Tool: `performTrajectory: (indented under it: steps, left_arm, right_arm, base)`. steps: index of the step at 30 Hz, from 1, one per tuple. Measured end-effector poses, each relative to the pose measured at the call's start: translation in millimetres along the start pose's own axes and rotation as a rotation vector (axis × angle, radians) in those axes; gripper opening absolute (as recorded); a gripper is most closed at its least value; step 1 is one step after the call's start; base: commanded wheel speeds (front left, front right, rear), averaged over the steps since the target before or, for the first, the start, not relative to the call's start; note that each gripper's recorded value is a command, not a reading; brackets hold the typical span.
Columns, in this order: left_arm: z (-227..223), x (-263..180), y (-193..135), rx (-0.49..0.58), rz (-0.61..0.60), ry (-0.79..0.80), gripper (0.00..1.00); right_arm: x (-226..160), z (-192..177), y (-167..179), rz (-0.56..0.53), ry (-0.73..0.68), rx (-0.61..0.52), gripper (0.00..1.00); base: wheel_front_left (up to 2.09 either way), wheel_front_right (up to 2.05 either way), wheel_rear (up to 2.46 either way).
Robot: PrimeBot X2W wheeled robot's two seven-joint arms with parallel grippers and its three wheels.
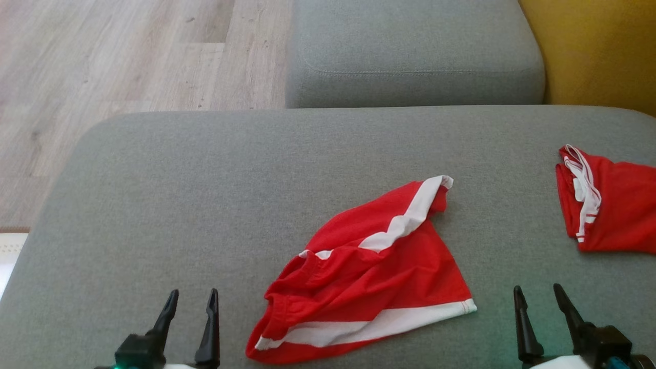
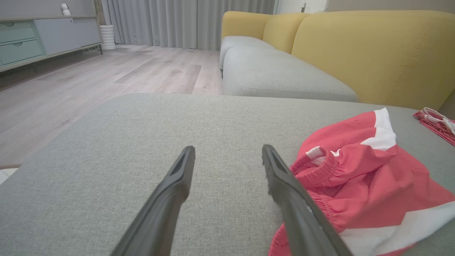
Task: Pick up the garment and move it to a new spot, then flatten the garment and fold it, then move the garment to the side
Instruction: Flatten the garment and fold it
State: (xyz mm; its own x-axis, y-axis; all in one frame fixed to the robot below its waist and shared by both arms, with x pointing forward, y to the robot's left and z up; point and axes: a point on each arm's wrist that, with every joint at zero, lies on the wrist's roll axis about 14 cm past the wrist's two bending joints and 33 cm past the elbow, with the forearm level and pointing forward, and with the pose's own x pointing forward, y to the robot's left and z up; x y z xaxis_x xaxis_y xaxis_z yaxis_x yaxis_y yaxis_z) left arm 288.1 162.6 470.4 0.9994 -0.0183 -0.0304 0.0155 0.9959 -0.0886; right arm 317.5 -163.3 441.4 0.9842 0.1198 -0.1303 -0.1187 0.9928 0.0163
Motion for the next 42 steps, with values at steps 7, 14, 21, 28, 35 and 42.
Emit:
performTrajectory:
  steps: [7, 14, 21, 28, 35, 42]
  left_arm:
    - [-4, 0, -3, 0.015, -0.019, 0.013, 1.00]
    - [-12, -1, -6, 0.017, -0.029, 0.037, 1.00]
    - [-22, 4, -22, 0.041, -0.094, 0.177, 1.00]
    - [-29, 0, -45, 0.026, -0.169, 0.344, 1.00]
    - [-47, -21, -53, -0.008, -0.200, 0.489, 1.00]
    - [-52, -20, -54, -0.003, -0.219, 0.530, 1.00]
  right_arm:
    - [-1, -1, 2, 0.004, 0.002, 0.002, 1.00]
    - [-1, 3, 2, -0.001, -0.012, 0.038, 1.00]
    - [15, 0, 29, 0.082, 0.097, 0.064, 1.00]
    - [17, -38, 52, 0.170, 0.405, 0.035, 1.00]
    - [16, -56, 42, 0.157, 0.513, -0.024, 1.00]
    - [15, -67, 45, 0.166, 0.564, -0.026, 1.00]
  base:
    - [0.00, 0.00, 0.00]
    - [0.00, 0.00, 0.00]
    - [0.00, 0.00, 0.00]
    - [0.00, 0.00, 0.00]
    - [0.00, 0.00, 0.00]
    - [0.00, 0.00, 0.00]
